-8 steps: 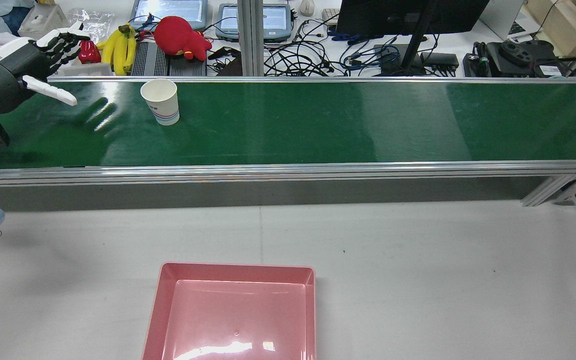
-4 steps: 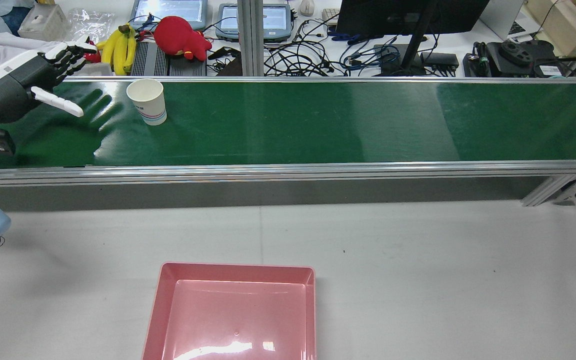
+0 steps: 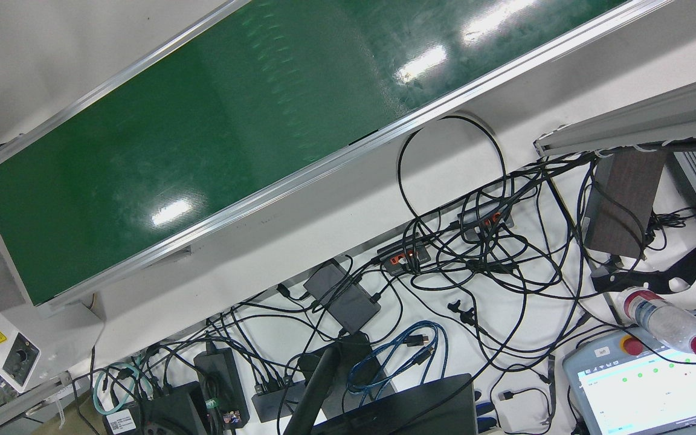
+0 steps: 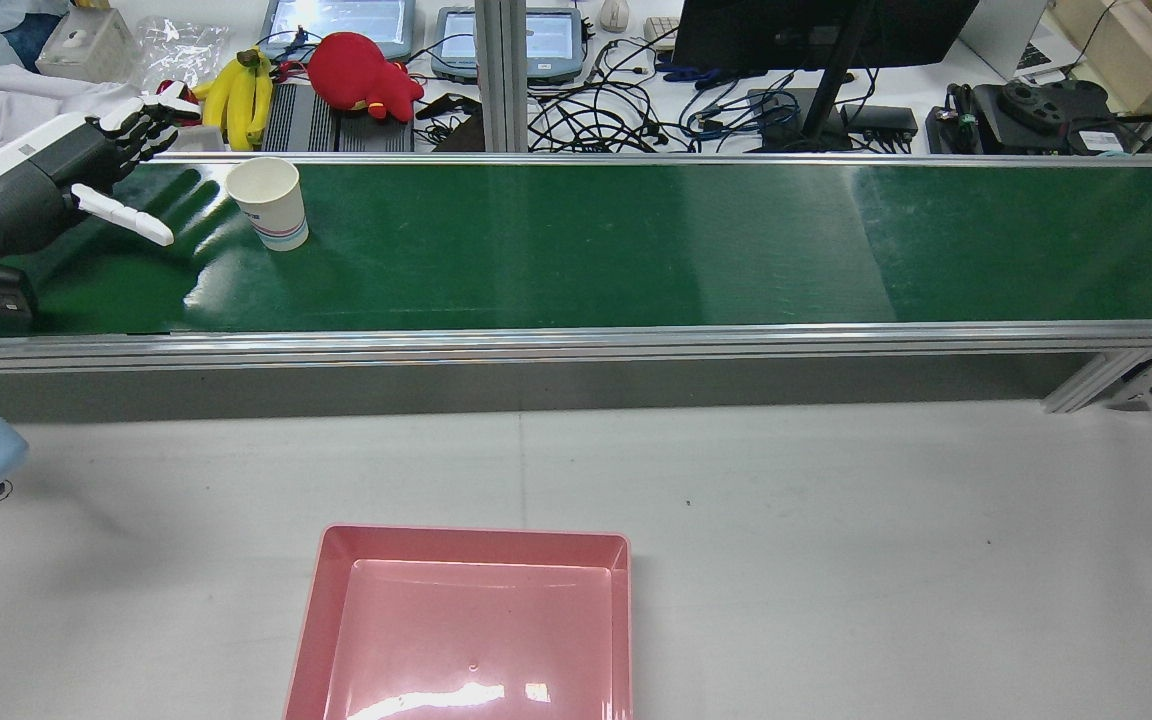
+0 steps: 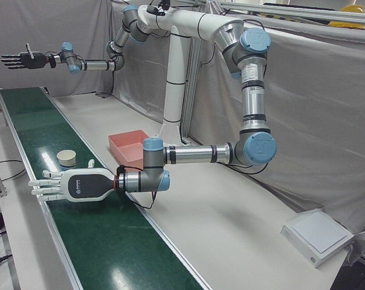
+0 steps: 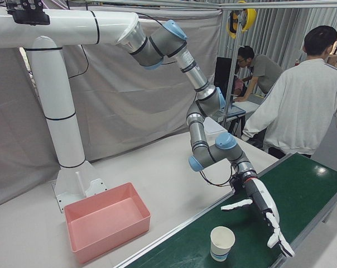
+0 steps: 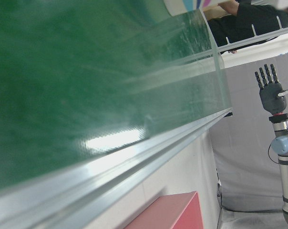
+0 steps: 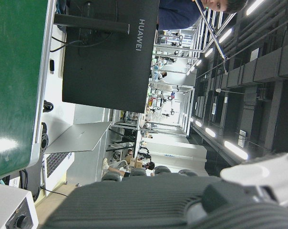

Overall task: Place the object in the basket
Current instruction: 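Close the left hand fingers around the white paper cup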

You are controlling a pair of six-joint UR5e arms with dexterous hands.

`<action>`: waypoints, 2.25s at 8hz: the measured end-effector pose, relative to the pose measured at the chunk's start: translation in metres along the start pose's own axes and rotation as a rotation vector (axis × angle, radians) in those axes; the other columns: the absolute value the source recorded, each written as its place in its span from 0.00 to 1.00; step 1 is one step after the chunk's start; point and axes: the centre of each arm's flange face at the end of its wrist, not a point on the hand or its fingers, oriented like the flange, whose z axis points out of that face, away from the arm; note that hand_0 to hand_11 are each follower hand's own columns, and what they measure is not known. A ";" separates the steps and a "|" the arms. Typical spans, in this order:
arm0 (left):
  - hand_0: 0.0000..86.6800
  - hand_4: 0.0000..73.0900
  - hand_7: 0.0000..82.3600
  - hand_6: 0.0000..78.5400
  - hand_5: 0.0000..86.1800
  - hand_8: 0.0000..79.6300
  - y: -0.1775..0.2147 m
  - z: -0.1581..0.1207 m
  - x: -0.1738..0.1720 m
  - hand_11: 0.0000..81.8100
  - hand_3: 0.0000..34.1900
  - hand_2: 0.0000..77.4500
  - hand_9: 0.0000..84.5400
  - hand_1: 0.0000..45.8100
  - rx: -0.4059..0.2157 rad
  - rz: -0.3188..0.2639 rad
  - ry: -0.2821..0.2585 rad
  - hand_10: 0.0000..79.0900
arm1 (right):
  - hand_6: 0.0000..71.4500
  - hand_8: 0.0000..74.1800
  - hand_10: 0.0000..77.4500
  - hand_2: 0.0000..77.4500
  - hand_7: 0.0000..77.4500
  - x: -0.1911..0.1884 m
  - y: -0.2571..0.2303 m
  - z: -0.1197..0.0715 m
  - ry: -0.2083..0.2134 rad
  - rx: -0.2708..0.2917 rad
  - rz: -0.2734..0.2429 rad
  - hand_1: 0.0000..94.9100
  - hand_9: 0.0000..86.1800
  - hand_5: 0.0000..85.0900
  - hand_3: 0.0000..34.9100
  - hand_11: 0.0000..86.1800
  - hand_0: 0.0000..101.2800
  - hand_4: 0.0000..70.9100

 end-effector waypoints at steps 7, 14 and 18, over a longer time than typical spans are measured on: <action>0.65 0.01 0.01 0.03 0.40 0.01 0.002 0.001 -0.009 0.07 0.05 0.01 0.01 0.32 -0.004 -0.002 -0.016 0.02 | 0.00 0.00 0.00 0.01 0.01 0.000 0.000 0.000 0.000 0.000 0.000 0.00 0.00 0.00 0.00 0.00 0.00 0.00; 0.64 0.01 0.02 0.04 0.50 0.03 0.008 0.004 -0.013 0.11 0.00 0.01 0.01 0.35 -0.012 -0.005 -0.023 0.05 | 0.00 0.00 0.00 0.01 0.01 0.000 0.000 0.000 0.000 -0.001 -0.001 0.00 0.00 0.00 0.00 0.00 0.00 0.00; 0.63 0.25 0.32 0.18 0.82 0.24 0.006 0.003 -0.011 0.31 0.00 0.04 0.31 0.37 0.007 -0.003 -0.030 0.14 | 0.00 0.00 0.00 0.01 0.01 0.000 0.000 0.000 0.000 -0.001 0.000 0.00 0.00 0.00 0.00 0.00 0.00 0.00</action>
